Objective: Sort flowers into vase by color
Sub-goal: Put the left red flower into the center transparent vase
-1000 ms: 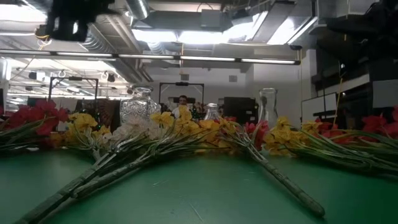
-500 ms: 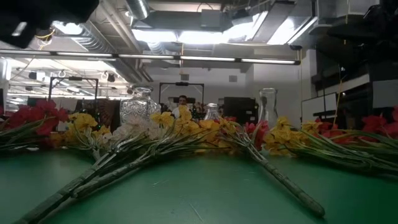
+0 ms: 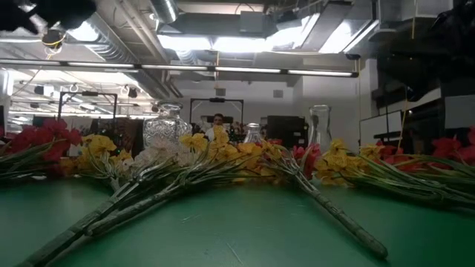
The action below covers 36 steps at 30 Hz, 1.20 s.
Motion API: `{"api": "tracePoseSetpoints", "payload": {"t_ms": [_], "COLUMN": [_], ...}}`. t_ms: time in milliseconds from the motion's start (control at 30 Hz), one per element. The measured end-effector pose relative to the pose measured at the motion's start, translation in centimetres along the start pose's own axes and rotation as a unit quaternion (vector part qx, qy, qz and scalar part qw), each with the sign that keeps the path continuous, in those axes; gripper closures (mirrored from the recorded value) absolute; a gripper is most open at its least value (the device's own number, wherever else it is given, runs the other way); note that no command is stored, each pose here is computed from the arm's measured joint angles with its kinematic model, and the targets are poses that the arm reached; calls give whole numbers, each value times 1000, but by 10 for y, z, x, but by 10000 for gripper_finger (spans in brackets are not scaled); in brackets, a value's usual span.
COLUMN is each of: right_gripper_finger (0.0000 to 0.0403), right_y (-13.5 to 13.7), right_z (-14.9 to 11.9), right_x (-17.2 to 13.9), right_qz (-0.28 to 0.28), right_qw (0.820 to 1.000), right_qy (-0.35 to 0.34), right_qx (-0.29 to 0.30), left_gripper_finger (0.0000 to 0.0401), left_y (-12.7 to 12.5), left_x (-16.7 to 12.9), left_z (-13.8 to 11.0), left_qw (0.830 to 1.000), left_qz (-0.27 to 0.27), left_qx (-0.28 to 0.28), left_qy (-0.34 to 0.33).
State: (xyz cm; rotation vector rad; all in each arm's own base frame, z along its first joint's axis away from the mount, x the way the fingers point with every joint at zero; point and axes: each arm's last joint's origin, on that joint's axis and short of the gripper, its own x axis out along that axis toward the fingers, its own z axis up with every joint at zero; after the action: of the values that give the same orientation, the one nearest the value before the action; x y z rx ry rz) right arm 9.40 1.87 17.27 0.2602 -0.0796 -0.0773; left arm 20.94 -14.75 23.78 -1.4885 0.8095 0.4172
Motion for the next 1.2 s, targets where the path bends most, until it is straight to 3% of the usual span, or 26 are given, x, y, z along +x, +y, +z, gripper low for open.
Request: {"api": "tracePoseSetpoints", "payload": {"t_ms": [67,167,267,400,500,667,733,800,900,1000,1067,1200], "right_gripper_finger": [203,203,203,203,203,203,203,203,203,203,203,203], "right_y": [0,0,0,0,0,0,0,0,0,0,0,0], "right_z": [0,0,0,0,0,-1,0,0,-1,-1,0,0], "right_x": [0,0,0,0,0,0,0,0,0,0,0,0], "right_qz": [-1,-1,-1,-1,-1,-1,-4,-5,-5,-6,-5,-6], "right_qw": [1000,1000,1000,1000,1000,1000,1000,999,999,999,999,999], "right_qy": [1,1,2,2,2,2,1,1,1,1,1,1], "right_qx": [-1,-1,-1,8,11,16,26,35,40,40,40,40], "left_gripper_finger": [205,205,205,205,205,205,205,205,205,205,205,205], "left_y": [-13,-33,-51,-54,-52,-47,-45,-42,-38,-33,-30,-24], "left_x": [-10,-30,-48,-55,-53,-38,-31,-23,-10,4,12,28], "left_z": [-1,-5,-5,-9,-13,-23,-27,-30,-34,-37,-38,-40], "left_qw": [994,969,935,877,807,652,606,571,547,537,537,560], "left_qz": [10,4,9,35,49,78,86,98,114,132,142,154], "left_qx": [109,237,340,470,583,753,790,815,829,833,831,813], "left_qy": [-3,-62,-101,-92,-80,-50,-38,-28,-15,-4,5,34]}}
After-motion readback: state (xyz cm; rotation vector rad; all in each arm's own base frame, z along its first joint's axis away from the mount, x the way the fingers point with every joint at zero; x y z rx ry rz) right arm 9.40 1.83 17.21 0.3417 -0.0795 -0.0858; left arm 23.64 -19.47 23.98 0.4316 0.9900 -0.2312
